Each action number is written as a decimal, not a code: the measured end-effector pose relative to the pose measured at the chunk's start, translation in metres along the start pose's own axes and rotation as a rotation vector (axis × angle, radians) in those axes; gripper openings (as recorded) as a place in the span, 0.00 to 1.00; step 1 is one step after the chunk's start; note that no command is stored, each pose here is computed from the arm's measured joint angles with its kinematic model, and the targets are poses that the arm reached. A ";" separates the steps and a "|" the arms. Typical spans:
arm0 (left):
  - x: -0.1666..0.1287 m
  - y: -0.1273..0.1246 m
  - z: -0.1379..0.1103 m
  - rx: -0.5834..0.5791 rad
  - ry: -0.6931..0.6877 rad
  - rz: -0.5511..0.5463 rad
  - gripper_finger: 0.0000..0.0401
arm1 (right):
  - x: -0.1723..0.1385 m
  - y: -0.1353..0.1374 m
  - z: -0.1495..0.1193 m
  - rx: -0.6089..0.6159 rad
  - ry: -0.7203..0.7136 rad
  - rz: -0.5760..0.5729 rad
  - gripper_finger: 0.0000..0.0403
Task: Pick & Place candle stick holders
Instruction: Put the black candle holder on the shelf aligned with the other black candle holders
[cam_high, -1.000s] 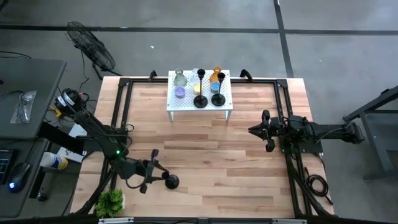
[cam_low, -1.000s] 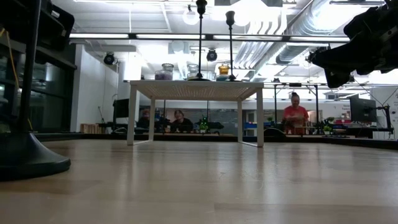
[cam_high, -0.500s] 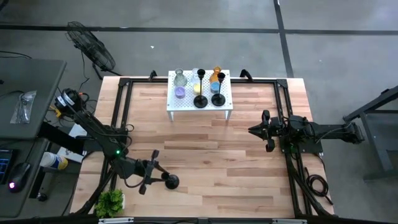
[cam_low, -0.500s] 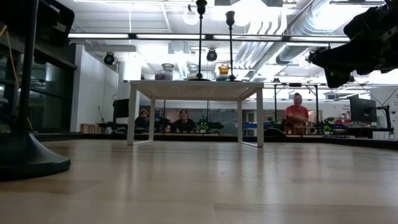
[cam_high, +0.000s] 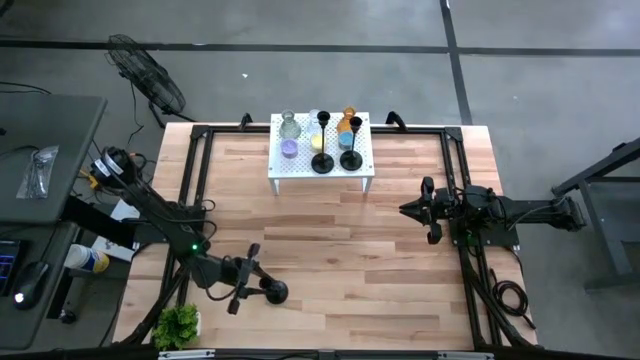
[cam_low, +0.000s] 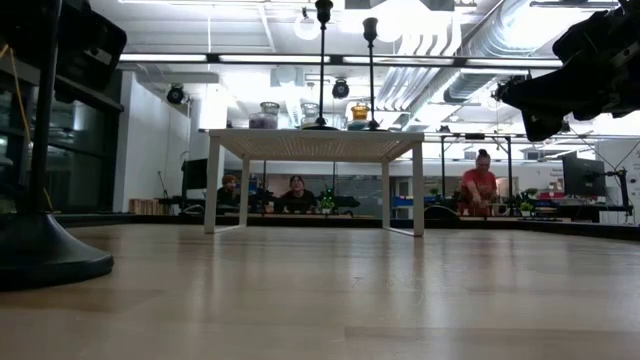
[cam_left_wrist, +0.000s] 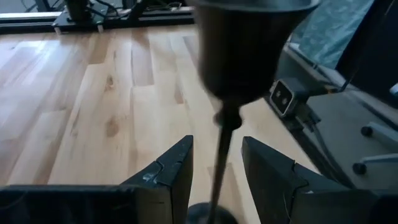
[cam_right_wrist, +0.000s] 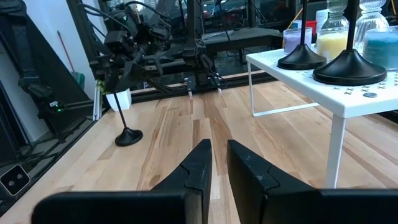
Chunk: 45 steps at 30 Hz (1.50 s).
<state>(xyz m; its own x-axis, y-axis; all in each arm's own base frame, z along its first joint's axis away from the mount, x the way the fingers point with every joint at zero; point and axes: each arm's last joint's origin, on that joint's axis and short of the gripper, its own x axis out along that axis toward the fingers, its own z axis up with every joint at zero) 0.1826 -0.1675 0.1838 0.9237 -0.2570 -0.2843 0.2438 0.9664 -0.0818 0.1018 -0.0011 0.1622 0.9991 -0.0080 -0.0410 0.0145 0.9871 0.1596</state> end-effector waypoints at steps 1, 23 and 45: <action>0.001 -0.001 0.000 -0.004 -0.007 -0.001 0.33 | 0.000 0.000 0.000 0.000 0.000 0.000 0.10; 0.005 0.000 -0.002 -0.003 -0.036 0.079 0.02 | 0.000 0.000 0.000 0.000 0.000 0.000 0.10; -0.007 0.033 0.085 -0.135 -0.198 0.654 0.02 | 0.000 0.000 0.000 0.000 0.000 0.000 0.10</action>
<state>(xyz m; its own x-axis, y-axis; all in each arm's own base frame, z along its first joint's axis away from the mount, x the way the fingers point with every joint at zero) 0.2097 -0.1332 0.2637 0.9081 0.3957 -0.1372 -0.4079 0.9100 -0.0750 0.1018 -0.0010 0.1623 0.9991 -0.0076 -0.0406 0.0140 0.9871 0.1593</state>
